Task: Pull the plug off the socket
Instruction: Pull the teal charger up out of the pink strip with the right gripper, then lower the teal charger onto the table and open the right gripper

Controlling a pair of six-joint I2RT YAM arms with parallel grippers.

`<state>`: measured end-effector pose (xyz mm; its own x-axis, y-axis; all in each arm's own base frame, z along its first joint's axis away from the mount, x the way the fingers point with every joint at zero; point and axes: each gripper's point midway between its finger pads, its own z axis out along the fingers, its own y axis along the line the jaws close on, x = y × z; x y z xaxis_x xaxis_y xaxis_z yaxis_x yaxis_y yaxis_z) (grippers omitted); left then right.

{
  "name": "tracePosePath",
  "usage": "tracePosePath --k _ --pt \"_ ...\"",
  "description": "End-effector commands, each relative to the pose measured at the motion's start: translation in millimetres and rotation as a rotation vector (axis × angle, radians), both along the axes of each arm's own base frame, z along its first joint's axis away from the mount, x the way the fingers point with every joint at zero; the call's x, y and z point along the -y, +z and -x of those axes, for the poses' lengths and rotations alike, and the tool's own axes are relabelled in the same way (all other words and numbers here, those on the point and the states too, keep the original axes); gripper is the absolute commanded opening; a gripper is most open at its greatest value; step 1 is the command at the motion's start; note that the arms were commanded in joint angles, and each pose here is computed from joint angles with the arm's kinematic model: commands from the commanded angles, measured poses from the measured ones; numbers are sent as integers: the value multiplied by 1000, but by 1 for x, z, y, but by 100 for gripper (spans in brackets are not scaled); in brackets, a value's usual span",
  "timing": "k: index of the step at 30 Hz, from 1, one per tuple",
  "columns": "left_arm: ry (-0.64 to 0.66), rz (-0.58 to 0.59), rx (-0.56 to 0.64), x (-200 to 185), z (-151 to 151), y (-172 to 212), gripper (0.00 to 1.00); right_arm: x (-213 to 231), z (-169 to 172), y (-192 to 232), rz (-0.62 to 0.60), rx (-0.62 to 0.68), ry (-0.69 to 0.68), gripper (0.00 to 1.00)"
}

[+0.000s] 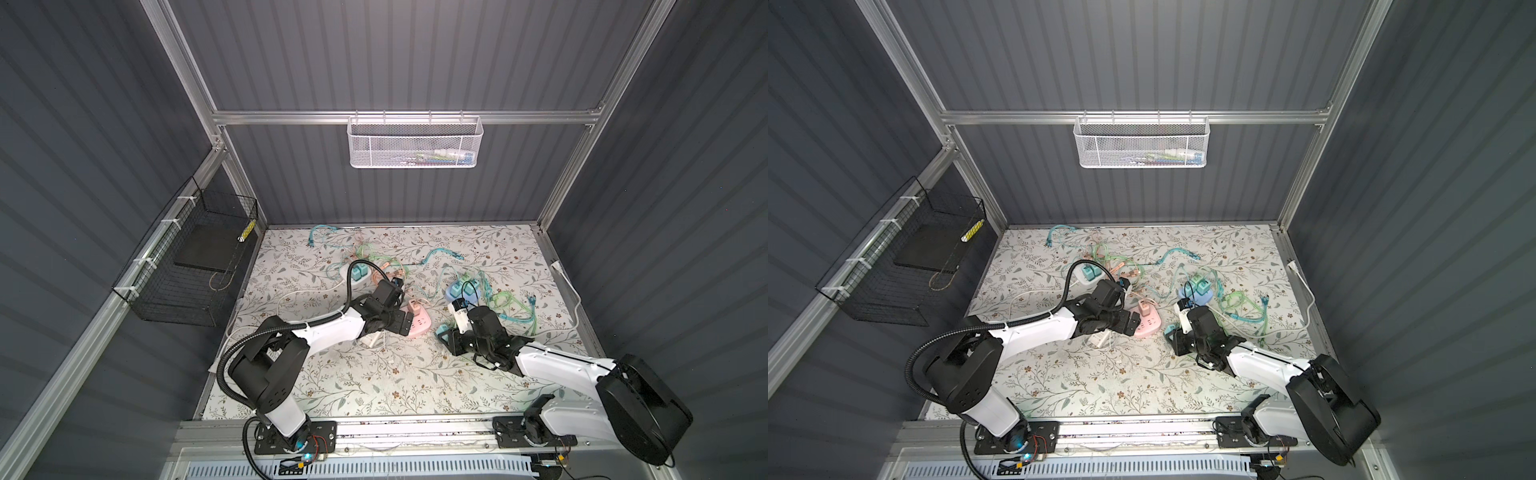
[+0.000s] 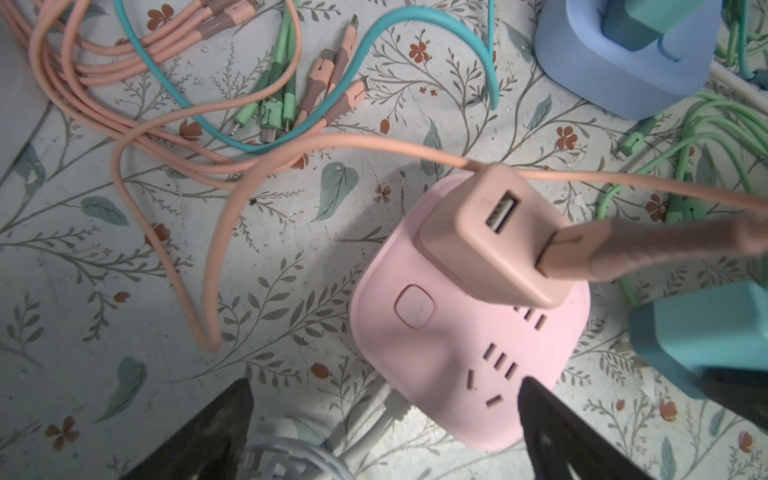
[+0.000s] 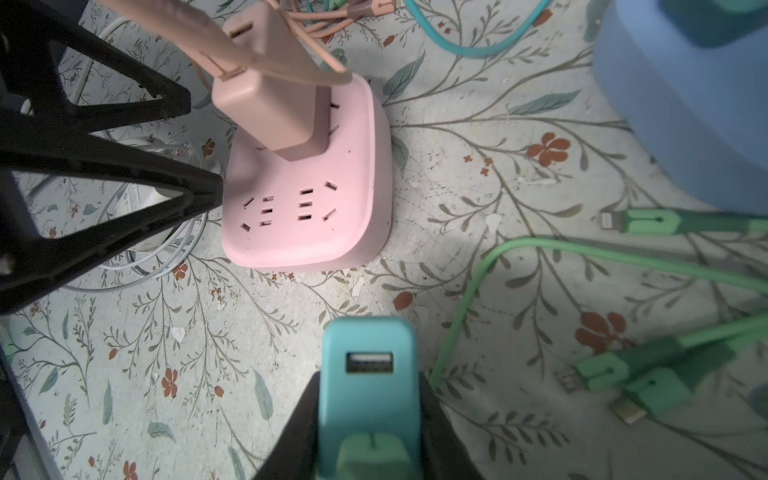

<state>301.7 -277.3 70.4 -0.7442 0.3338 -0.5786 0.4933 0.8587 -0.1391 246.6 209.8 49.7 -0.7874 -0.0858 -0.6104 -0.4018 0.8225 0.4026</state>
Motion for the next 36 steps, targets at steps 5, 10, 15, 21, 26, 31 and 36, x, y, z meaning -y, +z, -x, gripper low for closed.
tracePosePath --k 5,10,15,21,26,31,36 --pt "18 -3 72 -10 -3 18 100 -7 4 -5 -57 -65 20 21" --pt "19 -5 85 -13 -2 18 100 -4 3 -9 -61 -95 5 23" --pt "20 2 96 -13 -3 22 100 5 6 -20 -10 -142 -25 28" --pt "23 26 128 -14 -3 31 100 14 9 -26 9 -167 -65 41" --pt "22 20 117 -14 -2 28 100 24 4 -15 48 -149 -113 54" --pt "20 33 111 -12 -2 27 100 35 -1 1 90 -102 -150 63" --pt "32 25 114 -14 -3 26 100 35 -4 20 81 -64 -147 73"
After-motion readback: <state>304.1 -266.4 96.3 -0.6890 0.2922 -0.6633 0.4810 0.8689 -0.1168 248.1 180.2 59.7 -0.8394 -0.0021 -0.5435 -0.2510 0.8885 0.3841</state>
